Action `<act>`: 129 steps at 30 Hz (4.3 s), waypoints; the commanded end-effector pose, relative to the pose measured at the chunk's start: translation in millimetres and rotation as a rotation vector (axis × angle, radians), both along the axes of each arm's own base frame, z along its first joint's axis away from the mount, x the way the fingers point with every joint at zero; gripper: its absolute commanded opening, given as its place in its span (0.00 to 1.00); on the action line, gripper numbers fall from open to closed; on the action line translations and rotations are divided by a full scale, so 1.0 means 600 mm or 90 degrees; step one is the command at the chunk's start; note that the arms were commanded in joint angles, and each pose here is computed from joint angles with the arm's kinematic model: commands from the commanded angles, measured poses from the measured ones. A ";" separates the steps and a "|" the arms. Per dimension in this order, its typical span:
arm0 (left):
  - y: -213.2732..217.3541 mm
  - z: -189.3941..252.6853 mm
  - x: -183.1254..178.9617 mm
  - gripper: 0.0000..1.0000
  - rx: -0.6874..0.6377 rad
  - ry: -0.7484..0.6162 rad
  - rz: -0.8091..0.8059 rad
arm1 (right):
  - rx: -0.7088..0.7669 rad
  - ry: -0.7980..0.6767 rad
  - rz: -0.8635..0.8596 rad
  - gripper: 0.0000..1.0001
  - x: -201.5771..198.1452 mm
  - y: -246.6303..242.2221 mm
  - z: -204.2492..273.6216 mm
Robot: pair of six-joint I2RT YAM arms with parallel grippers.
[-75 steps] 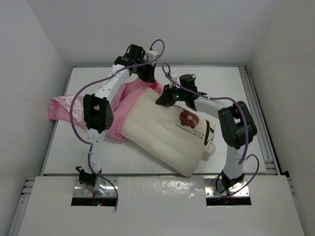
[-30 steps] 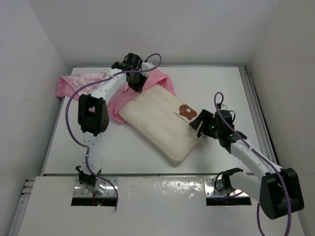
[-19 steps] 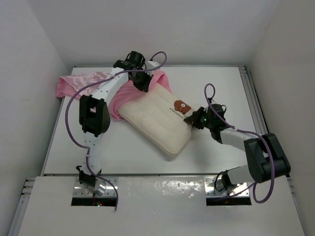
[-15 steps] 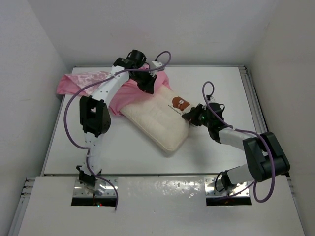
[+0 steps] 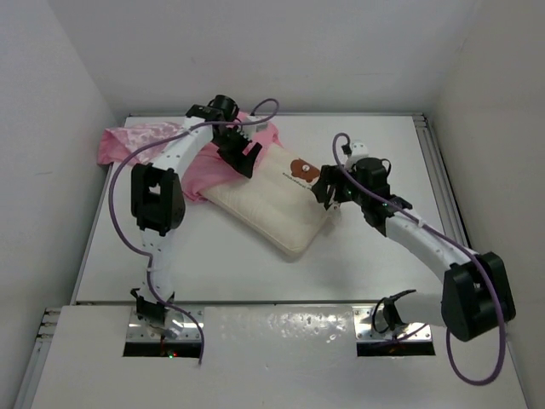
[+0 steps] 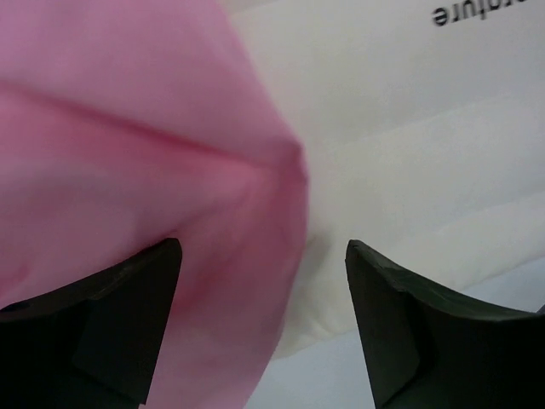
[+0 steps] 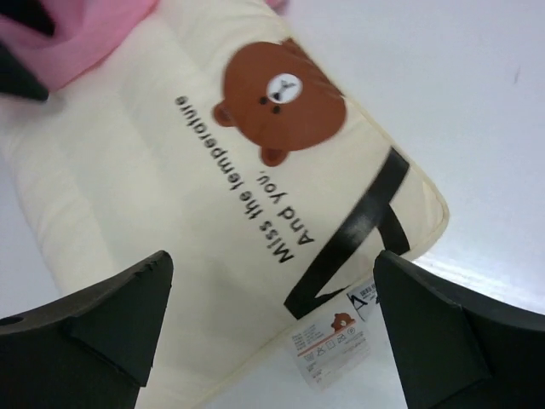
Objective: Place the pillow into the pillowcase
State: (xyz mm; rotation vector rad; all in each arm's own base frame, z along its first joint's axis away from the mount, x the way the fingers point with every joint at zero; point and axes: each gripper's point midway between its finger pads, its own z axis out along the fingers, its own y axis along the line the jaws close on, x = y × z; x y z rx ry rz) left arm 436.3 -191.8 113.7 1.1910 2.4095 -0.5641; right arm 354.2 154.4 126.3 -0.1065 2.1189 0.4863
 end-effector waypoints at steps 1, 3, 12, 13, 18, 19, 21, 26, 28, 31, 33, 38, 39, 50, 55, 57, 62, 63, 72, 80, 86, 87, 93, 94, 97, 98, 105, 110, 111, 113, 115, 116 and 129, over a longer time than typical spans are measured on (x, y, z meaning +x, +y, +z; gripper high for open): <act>0.045 0.101 0.018 0.78 0.003 -0.100 0.052 | -0.160 -0.122 0.126 0.99 -0.004 0.020 0.049; 0.070 0.126 0.008 0.87 0.021 -0.124 0.070 | -0.183 -0.145 0.195 0.97 -0.006 0.058 0.069; 0.209 0.047 -0.088 0.42 0.173 -0.107 0.162 | -0.244 -0.152 0.435 0.99 -0.034 0.253 0.020; 0.216 0.015 -0.103 0.54 0.185 -0.091 0.164 | -0.241 -0.161 0.455 0.99 -0.046 0.275 0.018; 0.248 -0.021 -0.058 0.80 0.244 -0.190 0.233 | -0.265 -0.159 0.509 0.99 -0.068 0.338 -0.034; 0.256 -0.023 -0.047 0.80 0.263 -0.214 0.249 | -0.280 -0.156 0.506 0.99 -0.065 0.339 -0.047; 0.282 -0.027 -0.025 0.79 0.304 -0.265 0.291 | -0.335 -0.147 0.464 0.99 -0.045 0.332 -0.084; 0.262 -0.042 -0.007 0.43 0.257 -0.287 0.297 | -0.359 -0.129 0.389 0.99 0.000 0.333 -0.112; 0.240 -0.051 -0.007 0.17 0.218 -0.276 0.273 | -0.353 -0.128 0.390 0.96 0.004 0.342 -0.122; 0.224 -0.063 -0.018 0.00 0.197 -0.262 0.250 | -0.327 -0.132 0.387 0.49 0.011 0.346 -0.134; 0.217 -0.065 -0.029 0.00 0.193 -0.245 0.230 | -0.290 -0.130 0.364 0.03 0.027 0.342 -0.128; 0.160 -0.021 -0.069 0.00 0.115 -0.170 0.128 | -0.154 -0.146 0.293 0.00 0.079 0.332 -0.046; 0.136 -0.010 -0.079 0.00 0.101 -0.163 0.088 | -0.108 -0.140 0.257 0.00 0.088 0.329 -0.026; -0.044 0.137 -0.196 0.00 -0.150 -0.097 -0.227 | 0.175 -0.255 0.008 0.00 0.192 0.274 0.183; -0.063 0.144 -0.188 0.00 -0.183 -0.117 -0.242 | 0.189 -0.241 0.044 0.00 0.159 0.309 0.157; -0.057 0.120 -0.176 0.00 -0.178 -0.112 -0.212 | 0.193 -0.221 0.071 0.00 0.146 0.327 0.138; -0.061 0.121 -0.175 0.06 -0.198 -0.102 -0.195 | 0.190 -0.105 0.175 0.48 0.083 0.345 0.023; -0.059 0.128 -0.174 0.32 -0.193 -0.108 -0.195 | 0.200 -0.094 0.190 0.70 0.075 0.338 0.017; 0.021 0.165 -0.045 0.88 -0.097 -0.203 0.030 | 0.104 -0.100 0.009 0.99 0.144 0.141 0.060; 0.132 0.113 0.183 0.90 0.107 -0.328 0.416 | 0.143 -0.015 -0.129 0.58 0.225 0.043 0.021; 0.148 0.038 0.239 0.92 0.206 -0.298 0.456 | 0.110 0.085 -0.104 0.99 0.246 0.057 -0.070; 0.148 0.033 0.239 0.89 0.211 -0.294 0.449 | 0.116 0.097 -0.087 0.99 0.247 0.069 -0.075; 0.102 -0.041 0.204 0.34 0.137 -0.203 0.349 | 0.121 0.147 -0.007 0.74 0.198 0.103 -0.138; 0.091 -0.044 0.199 0.21 0.118 -0.188 0.331 | 0.122 0.156 0.010 0.56 0.177 0.110 -0.150; 0.041 -0.037 0.181 0.00 0.053 -0.159 0.265 | 0.092 0.144 0.109 0.16 0.114 0.140 -0.145; 0.029 -0.020 0.179 0.00 0.038 -0.168 0.251 | 0.080 0.134 0.136 0.06 0.096 0.148 -0.138; -0.093 0.141 0.150 0.00 -0.109 -0.237 0.064 | -0.005 -0.070 0.307 0.65 0.005 0.184 0.024; -0.106 0.165 0.123 0.00 -0.104 -0.241 0.017 | -0.013 -0.141 0.207 0.99 0.087 0.125 0.116; -0.106 0.157 0.117 0.00 -0.103 -0.229 0.015 | -0.016 -0.137 0.193 0.99 0.106 0.116 0.121; -0.102 0.151 0.111 0.00 -0.101 -0.217 0.018 | 0.006 -0.077 0.207 0.99 0.119 0.128 0.073; -0.104 0.144 0.103 0.00 -0.100 -0.207 0.016 | 0.038 -0.051 0.216 0.99 0.128 0.143 0.051; -0.101 0.143 0.102 0.00 -0.097 -0.205 0.018 | 0.051 -0.024 0.229 0.99 0.125 0.154 0.020; -0.139 0.159 0.068 0.00 -0.135 -0.186 -0.045 | 0.152 0.062 0.379 0.33 0.007 0.291 -0.076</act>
